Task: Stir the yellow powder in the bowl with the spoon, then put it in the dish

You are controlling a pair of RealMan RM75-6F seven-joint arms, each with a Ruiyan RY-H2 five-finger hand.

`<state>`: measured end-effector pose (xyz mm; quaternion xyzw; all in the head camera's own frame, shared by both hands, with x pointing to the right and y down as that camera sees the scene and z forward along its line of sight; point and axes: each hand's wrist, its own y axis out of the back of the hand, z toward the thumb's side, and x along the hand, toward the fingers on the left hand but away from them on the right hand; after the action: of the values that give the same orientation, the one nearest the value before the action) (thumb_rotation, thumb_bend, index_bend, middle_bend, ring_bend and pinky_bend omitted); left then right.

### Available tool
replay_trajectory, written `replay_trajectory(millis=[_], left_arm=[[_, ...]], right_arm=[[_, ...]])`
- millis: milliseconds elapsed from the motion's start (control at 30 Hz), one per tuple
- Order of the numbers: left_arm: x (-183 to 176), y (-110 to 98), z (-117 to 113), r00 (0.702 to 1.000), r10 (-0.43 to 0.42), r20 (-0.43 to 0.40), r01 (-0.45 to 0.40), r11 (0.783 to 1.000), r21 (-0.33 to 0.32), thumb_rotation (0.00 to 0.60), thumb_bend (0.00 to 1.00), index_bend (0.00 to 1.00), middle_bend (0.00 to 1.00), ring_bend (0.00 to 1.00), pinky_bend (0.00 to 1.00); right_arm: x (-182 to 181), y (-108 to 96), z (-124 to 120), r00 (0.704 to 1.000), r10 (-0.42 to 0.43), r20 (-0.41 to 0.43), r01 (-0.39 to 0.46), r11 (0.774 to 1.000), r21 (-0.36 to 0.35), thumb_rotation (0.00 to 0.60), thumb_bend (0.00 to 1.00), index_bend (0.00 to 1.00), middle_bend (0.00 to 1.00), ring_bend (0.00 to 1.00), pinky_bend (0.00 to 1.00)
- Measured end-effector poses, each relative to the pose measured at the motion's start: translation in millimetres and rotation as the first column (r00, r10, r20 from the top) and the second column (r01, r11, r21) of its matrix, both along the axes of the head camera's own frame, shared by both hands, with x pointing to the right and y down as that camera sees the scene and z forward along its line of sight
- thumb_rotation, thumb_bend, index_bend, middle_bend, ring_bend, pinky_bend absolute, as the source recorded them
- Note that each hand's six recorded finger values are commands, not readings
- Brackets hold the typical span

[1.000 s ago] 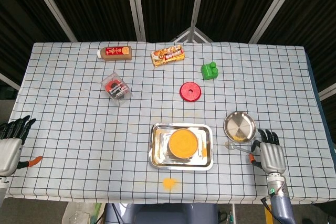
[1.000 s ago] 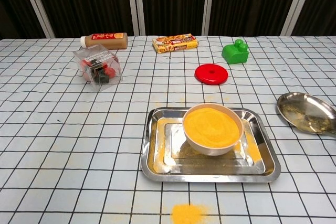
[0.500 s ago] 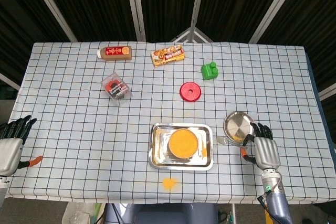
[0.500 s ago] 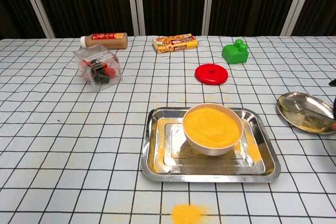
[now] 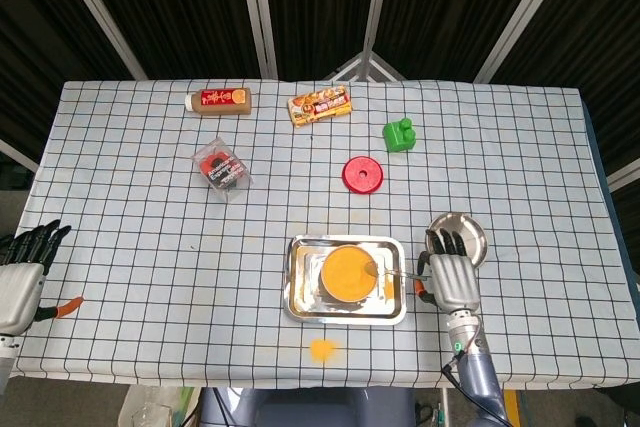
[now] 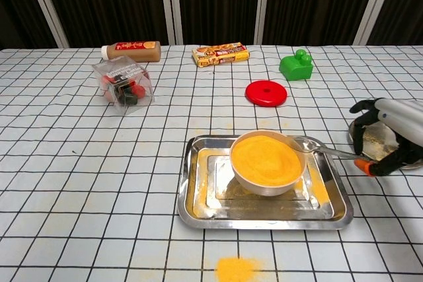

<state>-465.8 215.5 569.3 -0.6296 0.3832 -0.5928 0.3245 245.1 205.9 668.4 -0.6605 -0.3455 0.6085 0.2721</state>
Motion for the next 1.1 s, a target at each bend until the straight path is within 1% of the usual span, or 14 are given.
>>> replay_trajectory(millis=[100, 200, 633, 1100], left_arm=[[0, 0, 0, 1.0, -0.002, -0.003, 0.002, 1.0, 0.001, 0.6, 0.0, 0.0, 0.0, 0.0, 0.0], [-1, -1, 0, 1.0, -0.006, -0.008, 0.006, 1.0, 0.001, 0.6, 0.0, 0.0, 0.0, 0.0, 0.0], [0, -1, 0, 1.0, -0.007, -0.013, 0.007, 1.0, -0.002, 0.6, 0.0, 0.0, 0.0, 0.0, 0.0], [0, 0, 1, 1.0, -0.012, -0.018, 0.012, 1.0, -0.009, 0.6, 0.0, 0.0, 0.0, 0.0, 0.0]], right_arm=[[-12, -1, 4, 1.0, -0.007, -0.006, 0.007, 1.0, -0.005, 0.6, 0.48, 0.62, 0.13, 0.0, 0.0], [-16, 0, 6, 1.0, -0.016, -0.006, 0.016, 1.0, -0.003, 0.6, 0.48, 0.62, 0.13, 0.0, 0.0], [-27, -1, 3, 0.999, -0.038, 0.0, 0.038, 0.999, 0.01, 0.6, 0.48, 0.62, 0.13, 0.0, 0.0], [-57, -1, 4, 0.994, -0.104, -0.012, 0.104, 0.994, 0.019, 0.6, 0.48, 0.62, 0.13, 0.0, 0.0]])
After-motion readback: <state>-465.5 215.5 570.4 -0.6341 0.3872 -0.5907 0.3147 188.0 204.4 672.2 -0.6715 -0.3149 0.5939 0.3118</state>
